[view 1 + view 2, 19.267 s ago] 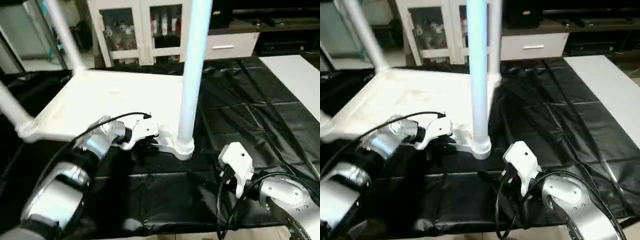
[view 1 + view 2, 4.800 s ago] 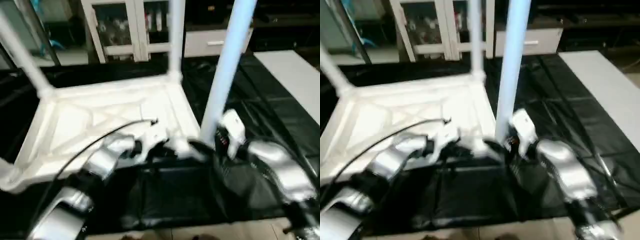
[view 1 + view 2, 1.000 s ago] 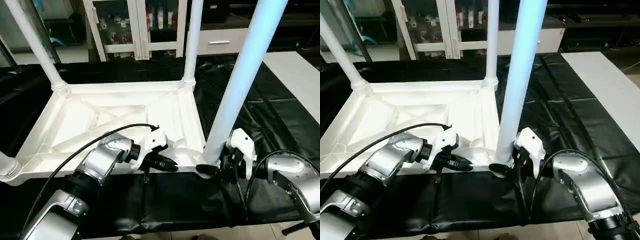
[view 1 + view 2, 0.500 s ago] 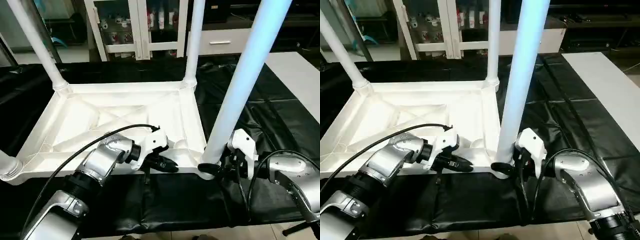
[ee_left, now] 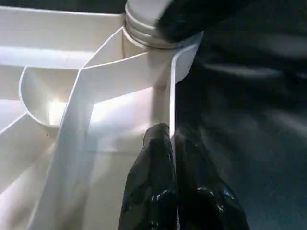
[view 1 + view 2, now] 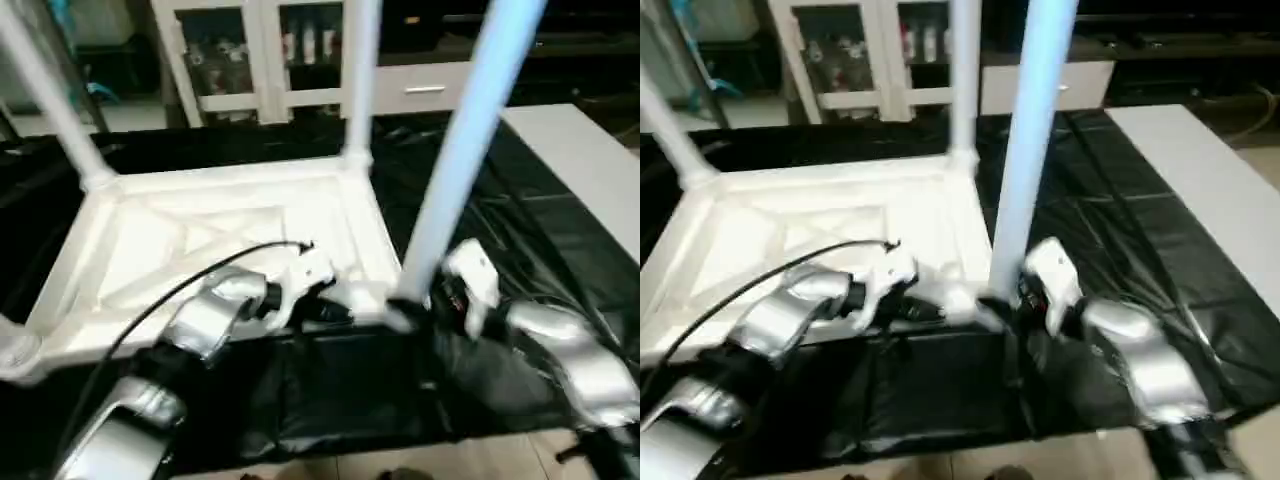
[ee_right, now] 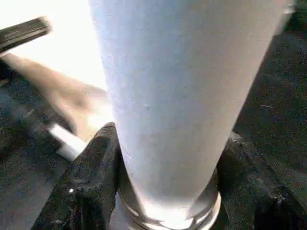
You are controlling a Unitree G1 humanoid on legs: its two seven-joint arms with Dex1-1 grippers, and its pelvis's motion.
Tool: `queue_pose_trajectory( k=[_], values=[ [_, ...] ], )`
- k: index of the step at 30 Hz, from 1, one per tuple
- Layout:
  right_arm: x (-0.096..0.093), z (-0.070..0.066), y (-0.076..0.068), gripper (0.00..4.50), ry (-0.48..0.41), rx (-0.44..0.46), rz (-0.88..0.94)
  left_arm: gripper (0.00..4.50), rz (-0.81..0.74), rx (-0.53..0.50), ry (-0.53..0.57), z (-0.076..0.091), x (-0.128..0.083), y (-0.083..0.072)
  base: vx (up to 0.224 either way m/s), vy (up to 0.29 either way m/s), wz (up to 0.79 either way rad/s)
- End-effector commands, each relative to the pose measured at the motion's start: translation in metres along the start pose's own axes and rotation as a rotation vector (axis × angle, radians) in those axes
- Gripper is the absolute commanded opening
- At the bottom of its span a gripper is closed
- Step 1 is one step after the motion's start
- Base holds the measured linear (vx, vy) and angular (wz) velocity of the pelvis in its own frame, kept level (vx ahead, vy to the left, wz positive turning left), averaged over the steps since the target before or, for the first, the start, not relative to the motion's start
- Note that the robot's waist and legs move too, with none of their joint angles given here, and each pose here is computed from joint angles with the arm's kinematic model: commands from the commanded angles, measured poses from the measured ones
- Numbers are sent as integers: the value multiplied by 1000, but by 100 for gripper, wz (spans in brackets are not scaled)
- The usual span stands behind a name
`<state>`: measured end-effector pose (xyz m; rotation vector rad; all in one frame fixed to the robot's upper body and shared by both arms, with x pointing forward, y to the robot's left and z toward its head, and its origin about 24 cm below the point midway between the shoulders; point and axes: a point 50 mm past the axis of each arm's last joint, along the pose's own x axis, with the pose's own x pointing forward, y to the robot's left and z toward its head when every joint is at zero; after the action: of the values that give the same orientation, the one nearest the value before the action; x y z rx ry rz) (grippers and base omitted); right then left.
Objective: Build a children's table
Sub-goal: Rotate leg to tighten
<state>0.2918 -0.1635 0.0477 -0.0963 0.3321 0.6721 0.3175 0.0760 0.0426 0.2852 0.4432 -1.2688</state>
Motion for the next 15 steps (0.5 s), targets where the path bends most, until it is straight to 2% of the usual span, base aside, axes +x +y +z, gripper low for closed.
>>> queue_pose_trajectory(
  k=[1, 4, 5, 9, 11, 15],
  values=[
    [15, -12, 3, 249, 78, 21, -105, 0, 28, 9, -67, 18, 19, -3, 0, 0, 0],
    [24, -13, 2, 249, 85, 46, -177, 0, 79, -2, -67, 20, 25, -1, 0, 0, 0],
    [41, -12, 2, 249, 96, 98, -298, 0, 180, -11, -52, 25, 35, 4, 0, 0, 0],
    [59, -6, 1, 248, 89, 169, -466, 0, 382, -47, -6, 29, 40, 17, 0, 0, 0],
    [76, 5, 4, 248, 57, 256, -574, 0, 538, -56, 0, 36, 40, 27, 0, 0, 0],
    [82, 12, 6, 248, 28, 266, -588, 0, 560, -54, -6, 38, 39, 30, 0, 0, 0]
  ],
)
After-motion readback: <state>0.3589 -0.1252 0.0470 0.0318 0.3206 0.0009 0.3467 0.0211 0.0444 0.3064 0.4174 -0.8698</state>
